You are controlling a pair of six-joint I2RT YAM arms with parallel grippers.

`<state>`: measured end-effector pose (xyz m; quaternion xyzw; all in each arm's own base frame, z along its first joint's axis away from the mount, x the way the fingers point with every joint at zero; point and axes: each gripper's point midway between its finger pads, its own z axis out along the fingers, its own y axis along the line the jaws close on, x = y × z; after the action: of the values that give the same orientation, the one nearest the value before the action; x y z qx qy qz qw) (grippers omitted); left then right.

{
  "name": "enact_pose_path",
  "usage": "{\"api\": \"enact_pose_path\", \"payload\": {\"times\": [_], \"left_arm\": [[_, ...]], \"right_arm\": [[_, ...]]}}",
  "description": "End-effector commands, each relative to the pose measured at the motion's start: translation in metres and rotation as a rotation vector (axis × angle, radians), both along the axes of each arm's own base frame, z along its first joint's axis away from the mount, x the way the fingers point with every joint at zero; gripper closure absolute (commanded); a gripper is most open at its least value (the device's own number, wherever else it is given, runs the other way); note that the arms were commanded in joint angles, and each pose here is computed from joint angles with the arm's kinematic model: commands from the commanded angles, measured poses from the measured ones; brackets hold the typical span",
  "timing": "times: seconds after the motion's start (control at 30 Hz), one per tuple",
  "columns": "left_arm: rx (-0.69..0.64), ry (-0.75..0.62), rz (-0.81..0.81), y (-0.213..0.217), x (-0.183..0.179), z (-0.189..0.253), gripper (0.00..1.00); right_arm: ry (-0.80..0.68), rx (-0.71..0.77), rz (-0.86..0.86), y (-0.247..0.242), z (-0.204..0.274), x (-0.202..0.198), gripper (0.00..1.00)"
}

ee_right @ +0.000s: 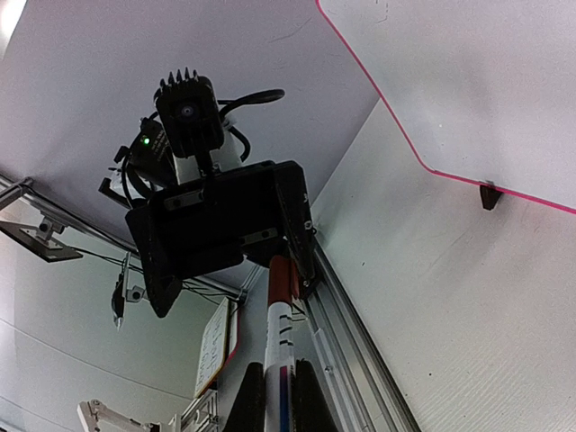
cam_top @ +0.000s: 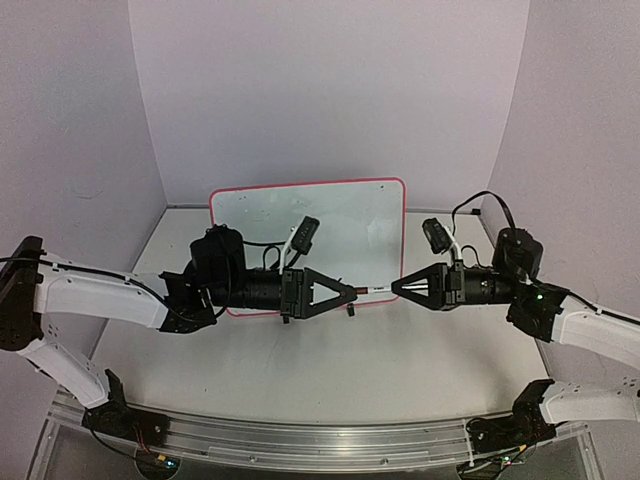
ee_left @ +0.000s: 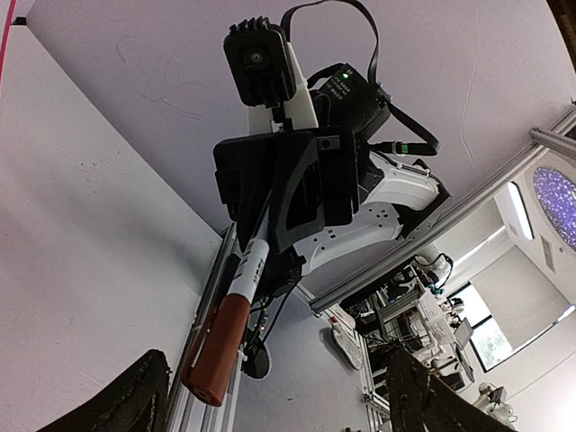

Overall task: Write a sentence on the whiteboard
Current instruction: Open the pen cap from the whiteboard marker.

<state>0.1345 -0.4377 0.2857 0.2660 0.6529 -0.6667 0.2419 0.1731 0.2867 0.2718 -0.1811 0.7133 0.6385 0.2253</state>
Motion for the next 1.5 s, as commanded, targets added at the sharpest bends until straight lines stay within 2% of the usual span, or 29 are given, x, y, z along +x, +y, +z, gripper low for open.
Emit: {"api": "enact_pose_path", "payload": {"times": [0.0,0.2,0.47,0.8,1.0,1.47], "left_arm": [[-0.11,-0.012,-0.054,-0.006,-0.003,0.035,0.22],[-0.105,-0.002,-0.067,-0.005,-0.005,0.031,0.54],[-0.082,0.011,-0.032,-0.002,0.001,0.028,0.72],[-0.037,0.022,0.013,0.003,0.008,0.02,0.82],[-0.024,0.032,0.011,0.004,0.009,0.016,1.0],[-0.037,0.024,0.034,0.034,0.017,0.021,1.0]], "right_arm": [[-0.067,0.082,0.048,0.004,0.032,-0.008,1.0],[-0.059,0.082,0.059,0.006,0.029,-0.01,1.0],[-0.043,0.069,0.073,0.01,0.023,-0.011,1.0],[-0.03,0.039,0.088,0.015,0.014,-0.012,1.0],[-0.034,0.032,0.064,0.014,0.013,-0.009,1.0],[-0.07,0.052,0.006,0.005,0.021,-0.009,1.0]]}}
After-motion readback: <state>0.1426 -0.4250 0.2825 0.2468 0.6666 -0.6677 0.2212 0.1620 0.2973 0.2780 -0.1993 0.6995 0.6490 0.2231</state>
